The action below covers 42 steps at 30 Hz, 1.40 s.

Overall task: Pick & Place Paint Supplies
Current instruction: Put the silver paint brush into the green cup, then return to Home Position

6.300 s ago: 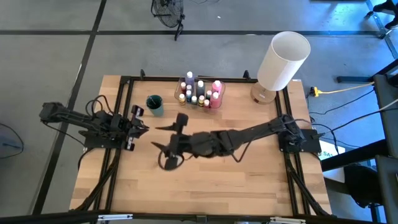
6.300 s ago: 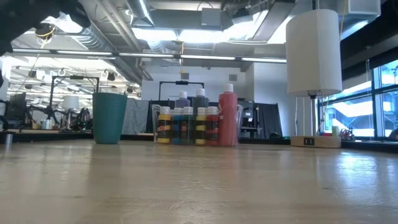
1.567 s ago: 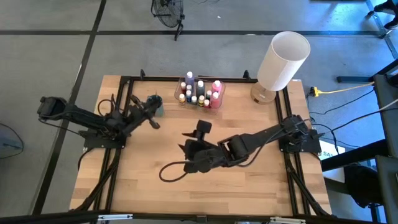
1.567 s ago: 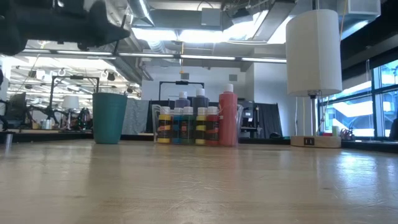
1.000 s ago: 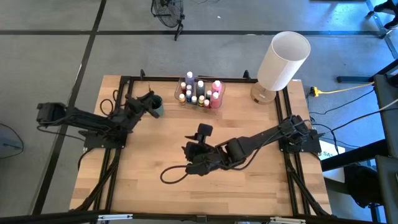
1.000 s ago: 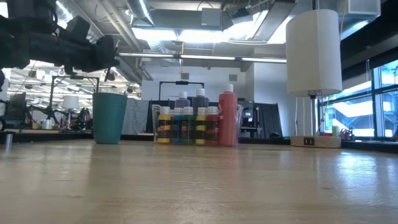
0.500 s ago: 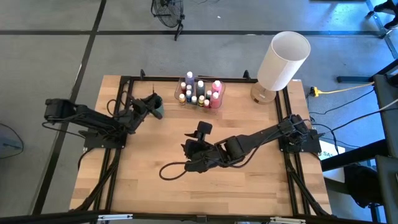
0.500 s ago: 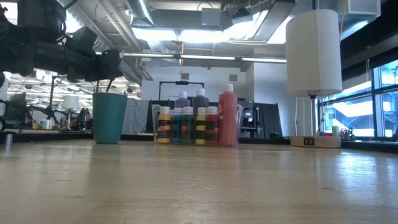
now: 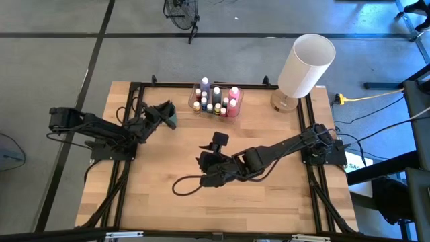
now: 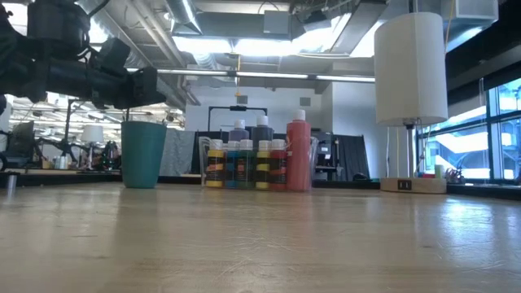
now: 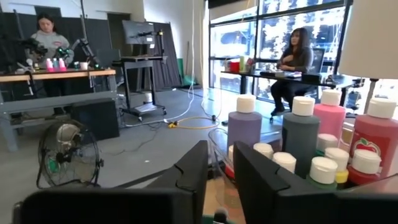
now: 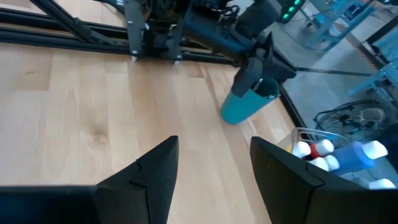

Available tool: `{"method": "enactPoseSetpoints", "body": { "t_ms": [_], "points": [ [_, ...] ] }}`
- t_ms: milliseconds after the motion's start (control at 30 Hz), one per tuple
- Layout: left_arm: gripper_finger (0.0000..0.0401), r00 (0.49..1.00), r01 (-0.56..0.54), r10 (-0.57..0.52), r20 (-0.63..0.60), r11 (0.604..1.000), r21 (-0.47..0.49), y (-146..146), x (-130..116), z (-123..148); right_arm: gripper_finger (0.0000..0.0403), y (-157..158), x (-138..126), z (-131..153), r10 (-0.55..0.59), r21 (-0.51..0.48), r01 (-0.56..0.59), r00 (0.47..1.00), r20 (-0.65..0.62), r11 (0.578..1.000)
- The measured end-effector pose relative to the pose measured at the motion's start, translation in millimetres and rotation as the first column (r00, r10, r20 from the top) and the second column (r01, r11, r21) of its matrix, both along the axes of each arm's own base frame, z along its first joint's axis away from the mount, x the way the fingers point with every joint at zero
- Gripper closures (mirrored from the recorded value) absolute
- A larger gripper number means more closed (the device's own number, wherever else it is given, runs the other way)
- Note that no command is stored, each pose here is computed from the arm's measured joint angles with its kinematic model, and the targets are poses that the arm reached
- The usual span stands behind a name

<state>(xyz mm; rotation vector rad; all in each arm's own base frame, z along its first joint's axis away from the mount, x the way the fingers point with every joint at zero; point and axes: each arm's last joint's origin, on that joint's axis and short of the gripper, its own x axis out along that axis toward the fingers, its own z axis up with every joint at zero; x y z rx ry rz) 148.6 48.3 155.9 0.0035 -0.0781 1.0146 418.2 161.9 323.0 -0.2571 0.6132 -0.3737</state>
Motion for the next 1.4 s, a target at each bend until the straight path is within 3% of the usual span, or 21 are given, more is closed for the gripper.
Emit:
{"method": "enactPoseSetpoints", "body": {
  "t_ms": [200,333,433,567,767,1000,1167,1300,1400],
  "points": [
    [0.0285,0.998,0.048,-0.048,0.027,0.999,-0.002,0,1,1,0.0201,0,0,0,0.0,0.0,0.0,1.0,0.0,1.0],
    [0.0247,0.989,0.082,-0.085,0.123,0.996,0.026,-2,0,10,0.0201,2,-2,0,-0.015,-0.028,0.015,1.0,0.001,0.999],
    [0.0223,0.973,0.145,-0.159,0.169,0.985,0.093,-6,0,19,0.0201,6,-6,0,0.008,-0.027,-0.009,1.0,-0.023,1.0],
    [0.0214,0.962,0.206,-0.233,0.14,0.961,0.184,-15,1,29,0.0201,15,-9,1,0.09,0.03,-0.088,0.995,-0.044,0.996],
    [0.0247,0.952,0.288,-0.304,0.032,0.927,0.239,-30,2,33,0.0201,23,-11,-1,0.225,0.092,-0.217,0.97,-0.089,0.972],
    [0.0314,0.913,0.401,-0.384,-0.141,0.907,0.13,-46,1,17,0.0212,26,-16,-3,0.211,0.106,-0.199,0.97,-0.117,0.974],
    [0.0369,0.874,0.469,-0.456,-0.169,0.882,0.047,-55,-3,10,0.0294,38,-22,-3,0.246,0.092,-0.236,0.962,-0.12,0.967],
    [0.0396,0.856,0.485,-0.481,-0.191,0.874,-0.027,-56,-9,4,0.0387,50,-37,5,0.231,-0.017,-0.235,0.964,-0.132,0.972],
    [0.0399,0.829,0.514,-0.52,-0.205,0.853,-0.085,-56,-14,0,0.0397,50,-54,14,0.196,-0.078,-0.21,0.968,-0.16,0.975]
  ]
}}
